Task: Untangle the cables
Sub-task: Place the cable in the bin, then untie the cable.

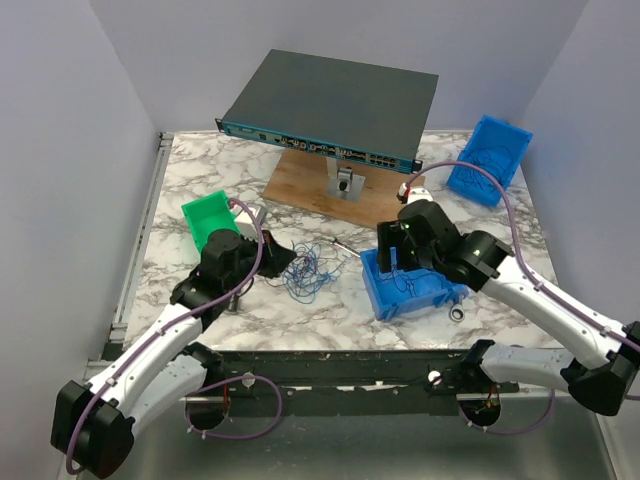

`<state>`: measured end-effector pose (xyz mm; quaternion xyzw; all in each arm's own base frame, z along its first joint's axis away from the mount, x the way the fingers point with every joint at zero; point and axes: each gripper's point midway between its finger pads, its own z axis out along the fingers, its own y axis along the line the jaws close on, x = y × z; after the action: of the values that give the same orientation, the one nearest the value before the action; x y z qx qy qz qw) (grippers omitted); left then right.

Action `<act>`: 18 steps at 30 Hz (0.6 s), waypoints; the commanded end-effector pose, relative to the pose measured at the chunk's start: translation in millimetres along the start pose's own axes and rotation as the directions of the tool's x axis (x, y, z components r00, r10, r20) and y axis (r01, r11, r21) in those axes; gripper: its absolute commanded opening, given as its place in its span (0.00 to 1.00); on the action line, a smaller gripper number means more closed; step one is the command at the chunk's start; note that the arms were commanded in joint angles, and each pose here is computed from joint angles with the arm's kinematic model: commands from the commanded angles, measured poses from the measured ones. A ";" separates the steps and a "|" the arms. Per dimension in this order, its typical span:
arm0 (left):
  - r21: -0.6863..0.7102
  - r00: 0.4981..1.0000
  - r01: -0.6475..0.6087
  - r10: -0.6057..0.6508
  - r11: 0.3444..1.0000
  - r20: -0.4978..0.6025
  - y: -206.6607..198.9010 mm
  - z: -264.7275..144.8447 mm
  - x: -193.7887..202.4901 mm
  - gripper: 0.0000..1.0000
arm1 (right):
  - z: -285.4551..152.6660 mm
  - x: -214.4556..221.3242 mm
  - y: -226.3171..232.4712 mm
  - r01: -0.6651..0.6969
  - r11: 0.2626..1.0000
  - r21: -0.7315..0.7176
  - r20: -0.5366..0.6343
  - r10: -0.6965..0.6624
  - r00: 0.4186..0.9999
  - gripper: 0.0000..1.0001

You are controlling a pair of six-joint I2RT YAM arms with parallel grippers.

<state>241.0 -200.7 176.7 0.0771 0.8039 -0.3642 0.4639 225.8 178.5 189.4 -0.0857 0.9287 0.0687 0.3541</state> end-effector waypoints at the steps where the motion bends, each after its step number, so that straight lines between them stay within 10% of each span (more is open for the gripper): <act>1: 0.122 0.999 -0.032 0.032 0.992 0.000 -33.3 -12.3 -19.8 0.00 | -22.7 -23.4 67.9 0.120 0.913 -0.390 0.113 -0.082 0.990 0.88; 18: 0.354 0.984 -0.179 0.177 0.918 0.038 -125.2 -72.0 -92.7 0.00 | 21.5 -30.7 202.8 0.247 0.711 -0.658 0.338 -0.015 0.941 0.86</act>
<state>198.3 -221.5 326.6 0.2004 0.7167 -0.4517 0.4920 219.4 346.5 188.6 -0.2514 0.8079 0.3551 0.3975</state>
